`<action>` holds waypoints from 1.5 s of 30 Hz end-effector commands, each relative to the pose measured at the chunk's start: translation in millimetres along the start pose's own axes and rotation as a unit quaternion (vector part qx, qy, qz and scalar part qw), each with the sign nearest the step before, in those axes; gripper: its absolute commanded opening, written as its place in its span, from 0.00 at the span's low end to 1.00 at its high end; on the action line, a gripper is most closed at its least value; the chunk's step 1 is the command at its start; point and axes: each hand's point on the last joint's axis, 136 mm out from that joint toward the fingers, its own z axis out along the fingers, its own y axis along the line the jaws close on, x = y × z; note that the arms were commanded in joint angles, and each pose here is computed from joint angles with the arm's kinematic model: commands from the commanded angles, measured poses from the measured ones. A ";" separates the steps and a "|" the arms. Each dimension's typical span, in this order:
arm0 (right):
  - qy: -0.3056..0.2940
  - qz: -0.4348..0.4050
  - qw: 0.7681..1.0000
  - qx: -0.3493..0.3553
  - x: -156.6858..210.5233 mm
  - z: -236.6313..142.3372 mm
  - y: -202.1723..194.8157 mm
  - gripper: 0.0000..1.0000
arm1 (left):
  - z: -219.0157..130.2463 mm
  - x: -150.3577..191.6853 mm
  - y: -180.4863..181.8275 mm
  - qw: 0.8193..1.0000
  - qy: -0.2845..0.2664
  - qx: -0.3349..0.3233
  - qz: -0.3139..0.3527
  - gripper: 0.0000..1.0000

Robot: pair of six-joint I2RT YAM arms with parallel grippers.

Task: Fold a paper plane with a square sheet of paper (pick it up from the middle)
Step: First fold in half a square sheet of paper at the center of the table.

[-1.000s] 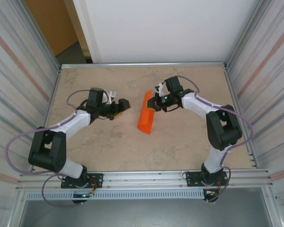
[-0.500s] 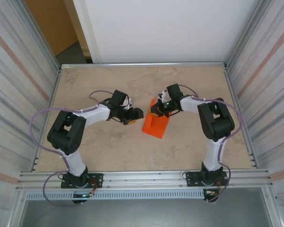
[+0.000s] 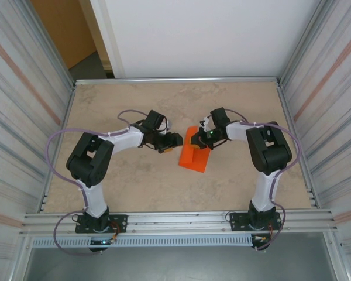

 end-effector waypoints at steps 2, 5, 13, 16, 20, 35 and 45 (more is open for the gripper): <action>-0.002 -0.030 0.998 -0.048 7.0 -21.2 23.4 0.02 | -1.0 -4.6 -9.9 1.000 -0.010 0.013 -0.004 0.63; 0.007 -0.044 0.996 -0.073 10.0 -25.9 39.9 0.02 | -10.2 -9.9 -9.3 1.000 -0.027 0.010 -0.005 0.64; 0.041 -0.081 0.986 -0.140 14.2 -13.3 91.2 0.02 | -51.2 -28.7 17.4 0.992 -0.097 0.048 -0.071 0.68; 0.049 -0.085 0.982 -0.159 17.1 -6.9 98.0 0.02 | -61.2 -27.3 28.4 0.989 -0.108 0.049 -0.085 0.69; 0.049 -0.067 0.985 -0.148 15.3 1.7 78.5 0.02 | -59.8 -19.8 32.7 0.991 -0.098 0.041 -0.083 0.71; 0.037 -0.018 0.996 -0.076 3.0 13.6 -5.4 0.03 | -12.0 6.5 13.4 0.998 -0.038 0.016 -0.048 0.72; 0.023 -0.008 0.999 -0.042 1.6 8.1 -22.4 0.05 | 15.5 5.8 -0.4 1.000 -0.007 -0.010 -0.025 0.65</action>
